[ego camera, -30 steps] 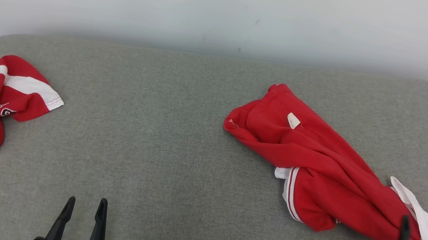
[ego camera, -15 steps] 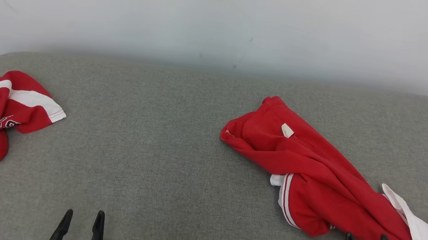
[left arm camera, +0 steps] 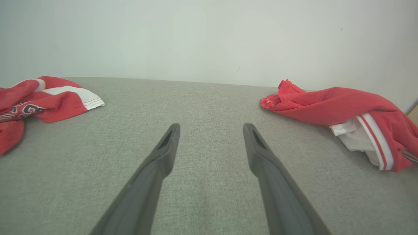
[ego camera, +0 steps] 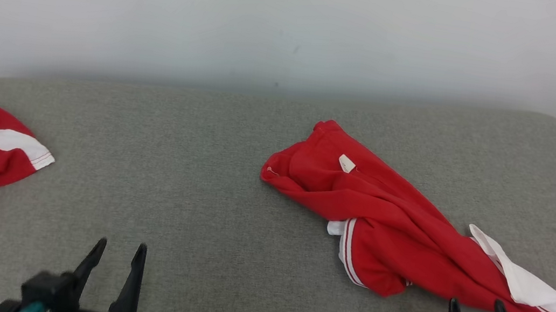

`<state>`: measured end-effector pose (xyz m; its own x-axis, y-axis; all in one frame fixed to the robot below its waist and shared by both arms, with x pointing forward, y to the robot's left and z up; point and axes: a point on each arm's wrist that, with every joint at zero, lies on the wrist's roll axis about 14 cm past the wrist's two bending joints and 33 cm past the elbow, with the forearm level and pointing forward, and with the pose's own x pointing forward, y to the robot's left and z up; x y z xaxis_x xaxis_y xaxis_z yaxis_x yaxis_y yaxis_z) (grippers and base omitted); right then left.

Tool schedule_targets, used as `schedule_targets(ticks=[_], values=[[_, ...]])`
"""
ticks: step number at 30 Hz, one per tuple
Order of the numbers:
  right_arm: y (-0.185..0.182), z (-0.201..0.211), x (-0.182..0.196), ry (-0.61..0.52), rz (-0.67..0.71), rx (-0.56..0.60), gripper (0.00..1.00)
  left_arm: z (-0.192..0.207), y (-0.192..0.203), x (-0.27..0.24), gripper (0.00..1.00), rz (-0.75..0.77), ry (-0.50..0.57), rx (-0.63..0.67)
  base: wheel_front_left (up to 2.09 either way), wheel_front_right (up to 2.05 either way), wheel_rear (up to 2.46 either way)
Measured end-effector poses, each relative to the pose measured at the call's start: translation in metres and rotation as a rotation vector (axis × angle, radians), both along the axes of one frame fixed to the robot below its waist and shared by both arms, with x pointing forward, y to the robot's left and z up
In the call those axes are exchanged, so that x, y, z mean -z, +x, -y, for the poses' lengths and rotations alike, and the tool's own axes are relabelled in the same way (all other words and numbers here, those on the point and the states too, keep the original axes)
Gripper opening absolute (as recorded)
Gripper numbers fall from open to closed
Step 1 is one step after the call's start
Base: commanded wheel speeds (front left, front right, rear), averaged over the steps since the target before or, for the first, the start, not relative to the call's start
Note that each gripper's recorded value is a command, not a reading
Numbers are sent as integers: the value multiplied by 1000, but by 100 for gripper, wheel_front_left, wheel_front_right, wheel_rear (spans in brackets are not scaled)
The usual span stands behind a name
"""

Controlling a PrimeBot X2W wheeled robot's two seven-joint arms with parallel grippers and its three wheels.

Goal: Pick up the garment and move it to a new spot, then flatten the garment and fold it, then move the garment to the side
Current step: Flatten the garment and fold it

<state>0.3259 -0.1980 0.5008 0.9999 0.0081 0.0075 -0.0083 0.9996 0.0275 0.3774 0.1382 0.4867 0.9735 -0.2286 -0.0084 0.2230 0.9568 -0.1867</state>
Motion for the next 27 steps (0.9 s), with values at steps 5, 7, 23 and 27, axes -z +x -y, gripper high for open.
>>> schedule_targets(ticks=[5, 7, 23, 27], values=[[-4, 11, 2, 12, -6, 42, 100, 46, 49, -9, 100, -80, 33, 151, 0, 0, 0], [-5, 16, 4, 20, -10, 59, 100, 62, 68, -13, 100, -113, 34, 191, 0, 0, 0], [-22, 55, 31, 66, -77, 228, 100, 172, 173, 7, 100, -392, 27, 336, 0, 0, 0], [-29, 63, 43, 68, -118, 270, 100, 192, 180, 36, 100, -492, 38, 373, 0, 0, 0]])
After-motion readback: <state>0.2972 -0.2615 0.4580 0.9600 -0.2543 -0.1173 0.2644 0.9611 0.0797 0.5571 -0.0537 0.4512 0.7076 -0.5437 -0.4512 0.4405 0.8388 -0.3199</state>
